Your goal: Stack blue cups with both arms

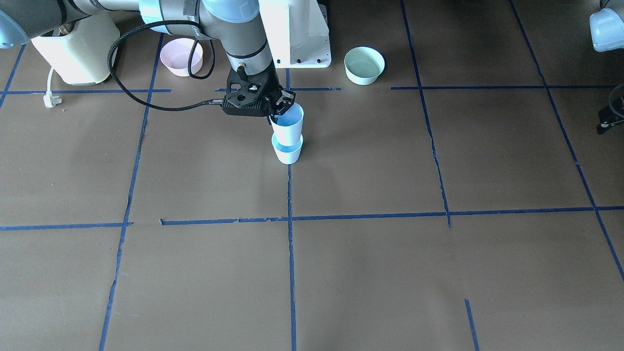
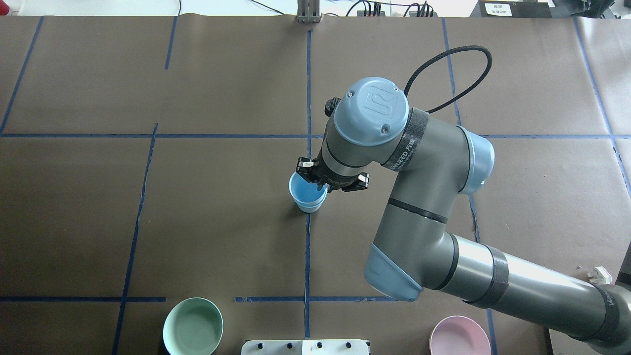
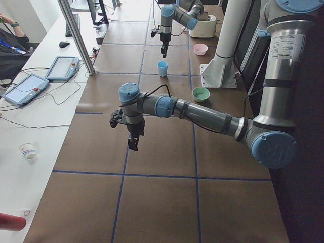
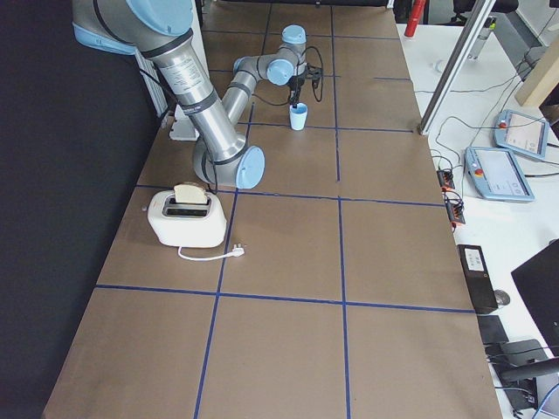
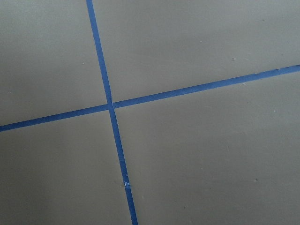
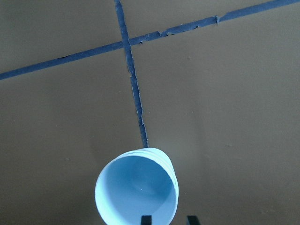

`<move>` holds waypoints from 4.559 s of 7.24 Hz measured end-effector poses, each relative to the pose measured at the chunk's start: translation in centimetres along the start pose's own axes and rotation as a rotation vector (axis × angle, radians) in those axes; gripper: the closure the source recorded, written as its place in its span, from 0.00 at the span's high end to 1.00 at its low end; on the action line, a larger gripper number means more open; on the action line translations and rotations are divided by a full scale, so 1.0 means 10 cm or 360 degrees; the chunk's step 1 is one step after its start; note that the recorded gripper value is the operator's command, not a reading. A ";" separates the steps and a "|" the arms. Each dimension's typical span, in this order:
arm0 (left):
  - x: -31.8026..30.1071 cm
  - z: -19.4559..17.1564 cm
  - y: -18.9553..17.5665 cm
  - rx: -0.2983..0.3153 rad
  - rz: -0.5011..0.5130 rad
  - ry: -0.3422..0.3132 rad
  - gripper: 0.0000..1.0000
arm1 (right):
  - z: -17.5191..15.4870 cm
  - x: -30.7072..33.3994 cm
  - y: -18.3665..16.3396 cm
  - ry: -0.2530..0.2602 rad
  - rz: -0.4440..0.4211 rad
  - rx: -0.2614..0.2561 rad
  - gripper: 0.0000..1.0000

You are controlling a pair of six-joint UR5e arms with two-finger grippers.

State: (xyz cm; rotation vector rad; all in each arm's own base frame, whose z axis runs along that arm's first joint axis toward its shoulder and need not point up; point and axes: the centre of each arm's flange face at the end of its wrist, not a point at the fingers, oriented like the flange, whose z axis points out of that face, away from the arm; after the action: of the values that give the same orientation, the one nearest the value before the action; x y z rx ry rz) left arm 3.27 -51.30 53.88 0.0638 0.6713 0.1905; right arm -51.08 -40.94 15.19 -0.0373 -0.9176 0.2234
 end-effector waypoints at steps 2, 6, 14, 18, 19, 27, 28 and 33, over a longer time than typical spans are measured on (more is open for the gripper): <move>0.01 0.00 0.00 -0.0001 0.0000 0.0011 1.00 | 0.00 0.02 0.00 0.0000 -0.0001 0.0001 1.00; -0.01 -0.02 0.00 0.0003 -0.0008 0.0021 1.00 | -0.38 0.38 -0.35 0.0001 0.0025 0.0084 1.00; -0.75 0.16 0.14 -0.0050 -0.0100 0.0160 1.00 | -1.19 3.69 -1.86 0.0289 -0.0455 0.0008 1.00; -1.42 0.21 0.35 -0.0055 -0.0153 0.0201 1.00 | -1.19 5.70 -2.43 0.0070 -0.0583 -0.0083 1.00; -1.45 0.24 0.40 -0.0064 -0.0173 0.0205 1.00 | -1.18 6.16 -2.48 0.0048 -0.0572 -0.0062 1.00; -1.54 0.40 0.62 -0.0102 -0.0243 0.0215 1.00 | -1.43 7.33 -2.37 0.0097 -0.0323 0.0032 1.00; -1.54 0.40 0.62 -0.0101 -0.0243 0.0215 1.00 | -1.48 7.38 -2.35 0.0081 -0.0302 0.0045 1.00; -1.55 0.41 0.62 -0.0103 -0.0242 0.0215 1.00 | -1.50 7.45 -2.30 0.0090 -0.0285 0.0054 1.00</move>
State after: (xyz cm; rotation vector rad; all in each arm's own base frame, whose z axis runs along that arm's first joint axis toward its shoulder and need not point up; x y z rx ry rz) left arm -7.01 -48.21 67.27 -0.0625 0.8006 0.0704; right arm 8.54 -47.02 67.34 0.0696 -0.8554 0.0710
